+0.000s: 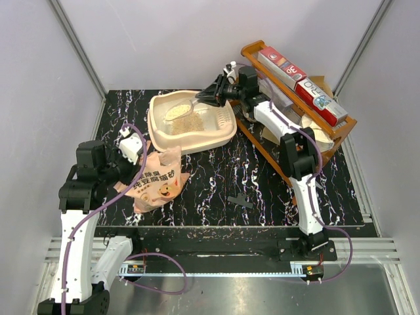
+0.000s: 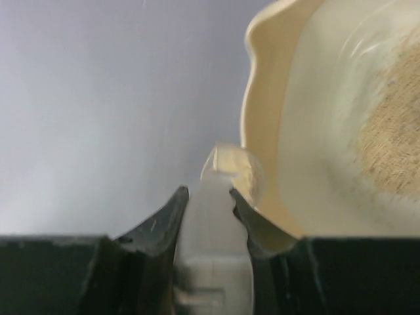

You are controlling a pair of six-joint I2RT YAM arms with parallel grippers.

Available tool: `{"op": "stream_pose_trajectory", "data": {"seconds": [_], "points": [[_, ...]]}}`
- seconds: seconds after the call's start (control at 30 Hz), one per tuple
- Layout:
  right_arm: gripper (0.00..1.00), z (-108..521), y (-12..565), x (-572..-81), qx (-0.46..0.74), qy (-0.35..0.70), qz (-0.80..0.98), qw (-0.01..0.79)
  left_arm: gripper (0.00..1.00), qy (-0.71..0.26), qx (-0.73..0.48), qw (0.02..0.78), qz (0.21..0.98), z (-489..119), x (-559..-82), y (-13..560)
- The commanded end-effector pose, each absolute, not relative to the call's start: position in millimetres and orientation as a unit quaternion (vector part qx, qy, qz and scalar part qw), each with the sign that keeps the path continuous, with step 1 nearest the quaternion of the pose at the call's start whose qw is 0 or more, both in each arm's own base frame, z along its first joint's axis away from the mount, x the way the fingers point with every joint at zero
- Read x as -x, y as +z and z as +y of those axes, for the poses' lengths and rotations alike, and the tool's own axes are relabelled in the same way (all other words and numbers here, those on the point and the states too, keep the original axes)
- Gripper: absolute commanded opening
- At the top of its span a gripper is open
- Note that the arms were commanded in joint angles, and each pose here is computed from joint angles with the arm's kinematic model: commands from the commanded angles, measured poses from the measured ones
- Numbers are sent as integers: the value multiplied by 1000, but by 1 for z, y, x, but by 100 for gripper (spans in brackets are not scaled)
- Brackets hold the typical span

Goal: Fill the litter box with clean litter

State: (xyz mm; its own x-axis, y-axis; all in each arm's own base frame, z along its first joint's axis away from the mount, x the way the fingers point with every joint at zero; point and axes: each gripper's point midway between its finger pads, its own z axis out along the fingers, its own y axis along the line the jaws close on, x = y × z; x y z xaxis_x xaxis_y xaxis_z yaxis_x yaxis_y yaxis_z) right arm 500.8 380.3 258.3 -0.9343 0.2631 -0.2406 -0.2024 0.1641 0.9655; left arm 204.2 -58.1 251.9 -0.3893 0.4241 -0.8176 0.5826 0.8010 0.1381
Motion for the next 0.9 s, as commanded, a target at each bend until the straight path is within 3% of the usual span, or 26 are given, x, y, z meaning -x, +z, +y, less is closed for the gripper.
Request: {"op": "stream_pose_trajectory", "data": {"seconds": [0.0,0.13,0.6,0.87], "points": [[2,377,263,-530,-25,587,758,283,6,-60,-309,530,787,-57,-215,296],[0,373,273,-551,-10,519,769,373,6,-72,-309,534,784,-62,-216,292],[0,346,301,-568,65,294,777,552,7,-93,-306,583,747,-73,-213,296],[0,343,346,-548,247,178,710,635,8,-116,-304,591,738,-81,-211,289]]}}
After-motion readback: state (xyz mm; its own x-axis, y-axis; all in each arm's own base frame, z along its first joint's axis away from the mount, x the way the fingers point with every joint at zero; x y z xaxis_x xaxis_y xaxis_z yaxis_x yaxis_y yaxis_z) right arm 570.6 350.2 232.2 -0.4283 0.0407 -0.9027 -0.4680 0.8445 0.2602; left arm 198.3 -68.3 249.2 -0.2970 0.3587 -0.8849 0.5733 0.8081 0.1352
